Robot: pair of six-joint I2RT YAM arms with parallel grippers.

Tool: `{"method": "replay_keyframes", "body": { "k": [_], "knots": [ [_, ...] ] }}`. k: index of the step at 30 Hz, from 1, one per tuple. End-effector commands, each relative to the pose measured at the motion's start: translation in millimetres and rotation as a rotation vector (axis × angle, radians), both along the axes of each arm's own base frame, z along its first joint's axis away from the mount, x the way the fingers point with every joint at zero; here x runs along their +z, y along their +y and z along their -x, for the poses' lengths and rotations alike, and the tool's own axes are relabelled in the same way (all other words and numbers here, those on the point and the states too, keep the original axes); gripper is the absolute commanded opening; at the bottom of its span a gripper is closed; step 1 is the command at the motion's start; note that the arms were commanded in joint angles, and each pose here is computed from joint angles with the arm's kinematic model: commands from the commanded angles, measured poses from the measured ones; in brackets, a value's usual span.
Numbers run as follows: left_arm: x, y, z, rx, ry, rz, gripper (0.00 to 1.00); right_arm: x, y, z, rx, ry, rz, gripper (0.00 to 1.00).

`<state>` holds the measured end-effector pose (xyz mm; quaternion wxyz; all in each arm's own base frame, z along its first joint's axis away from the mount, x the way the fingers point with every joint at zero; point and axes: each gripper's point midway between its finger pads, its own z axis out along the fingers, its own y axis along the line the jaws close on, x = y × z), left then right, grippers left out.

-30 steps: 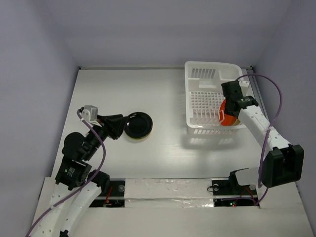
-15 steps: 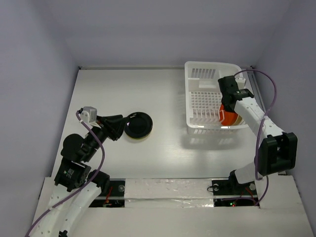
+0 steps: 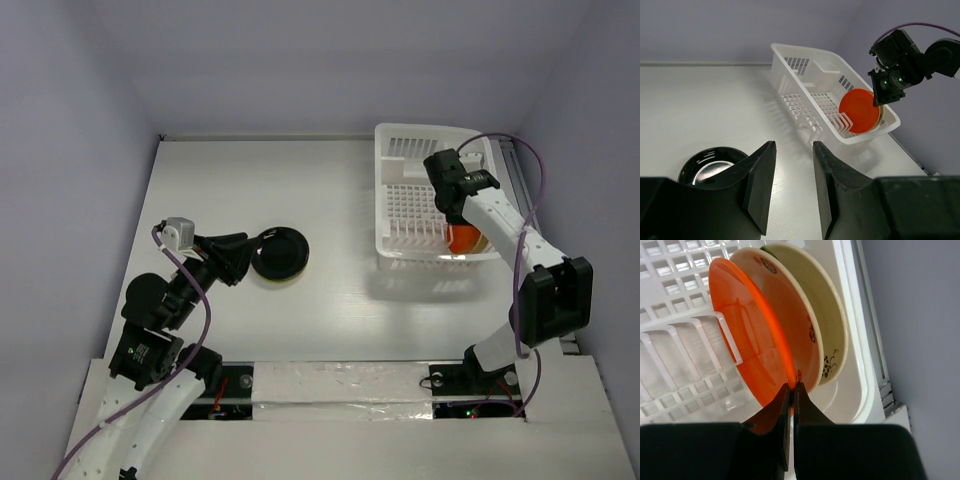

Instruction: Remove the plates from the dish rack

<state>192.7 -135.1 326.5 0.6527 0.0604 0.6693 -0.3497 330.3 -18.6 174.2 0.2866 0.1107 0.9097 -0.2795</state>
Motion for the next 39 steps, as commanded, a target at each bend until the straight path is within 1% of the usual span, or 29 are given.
{"method": "replay_keyframes", "body": {
  "k": [1,5,10,14,16,17,18,19,20,21,22,23,24,25,26,27,29,30,32,33,35,36,37,39],
  "knots": [
    [32.5,3.8,8.3,0.001,-0.091,0.032,0.33,36.6,8.6,-5.7,-0.009,-0.082,0.044,0.00],
    [32.2,3.4,8.2,-0.001,-0.089,0.032,0.33,51.5,8.3,-3.8,-0.016,-0.078,0.097,0.00],
    [31.2,3.1,7.6,-0.001,-0.086,0.031,0.33,77.4,13.3,-3.5,-0.010,-0.120,0.130,0.00],
    [30.9,3.0,7.3,-0.001,-0.084,0.030,0.33,105.8,25.6,-1.3,0.020,-0.202,0.084,0.00],
    [30.2,3.2,7.1,0.001,-0.081,0.029,0.33,123.5,41.3,1.0,0.064,-0.261,0.015,0.00],
    [30.2,3.5,6.5,0.004,-0.081,0.029,0.33,130.4,52.9,-2.4,0.094,-0.302,-0.031,0.00],
    [30.6,4.0,6.3,0.007,-0.082,0.029,0.33,132.8,71.1,-4.5,0.161,-0.315,-0.097,0.00],
    [30.0,4.1,5.3,0.010,-0.078,0.029,0.33,143.2,91.0,-1.6,0.227,-0.357,-0.163,0.00],
    [29.3,4.2,4.8,0.011,-0.075,0.028,0.33,150.2,111.5,-10.0,0.275,-0.415,-0.241,0.00],
    [29.0,4.2,4.3,0.013,-0.074,0.027,0.33,150.0,138.3,-10.8,0.354,-0.423,-0.346,0.00],
    [28.3,4.1,3.9,0.013,-0.071,0.026,0.33,153.7,155.6,-11.4,0.403,-0.449,-0.408,0.00],
    [28.3,4.9,3.3,0.019,-0.071,0.027,0.33,153.4,183.9,-17.1,0.467,-0.486,-0.483,0.00],
    [27.7,5.0,2.8,0.020,-0.068,0.026,0.33,148.9,211.4,-15.2,0.532,-0.472,-0.581,0.00],
    [27.0,7.4,0.6,0.036,-0.065,0.025,0.33,145.2,228.5,-16.0,0.566,-0.468,-0.625,0.00],
    [27.1,8.0,-0.2,0.040,-0.065,0.024,0.33,139.6,259.3,-19.4,0.623,-0.468,-0.678,0.00],
    [26.3,8.6,-0.7,0.045,-0.062,0.023,0.33,130.1,281.5,-16.8,0.660,-0.437,-0.738,0.00],
    [25.8,8.6,-2.0,0.048,-0.059,0.022,0.33,118.7,318.2,-18.0,0.721,-0.414,-0.805,0.00],
    [25.8,10.4,-3.2,0.057,-0.059,0.022,0.33,95.0,345.3,-14.7,0.750,-0.343,-0.836,0.00],
    [24.8,12.1,-5.5,0.068,-0.056,0.019,0.33,89.8,374.5,-15.8,0.794,-0.332,-0.879,0.00],
    [24.1,12.2,-6.0,0.070,-0.053,0.018,0.33,70.7,395.2,-11.6,0.818,-0.276,-0.905,0.00],
    [23.4,11.7,-6.6,0.068,-0.050,0.016,0.33,69.6,416.6,-12.7,0.850,-0.280,-0.952,0.00],
    [23.5,11.3,-6.7,0.067,-0.050,0.016,0.33,64.2,425.0,-11.0,0.861,-0.256,-0.982,0.00],
    [22.8,10.6,-7.1,0.064,-0.048,0.015,0.33,49.2,431.3,-14.9,0.853,-0.230,-0.981,0.00],
    [22.2,11.4,-8.6,0.068,-0.047,0.013,0.33,33.9,435.4,-18.6,0.832,-0.209,-0.978,0.00]
  ]
}}
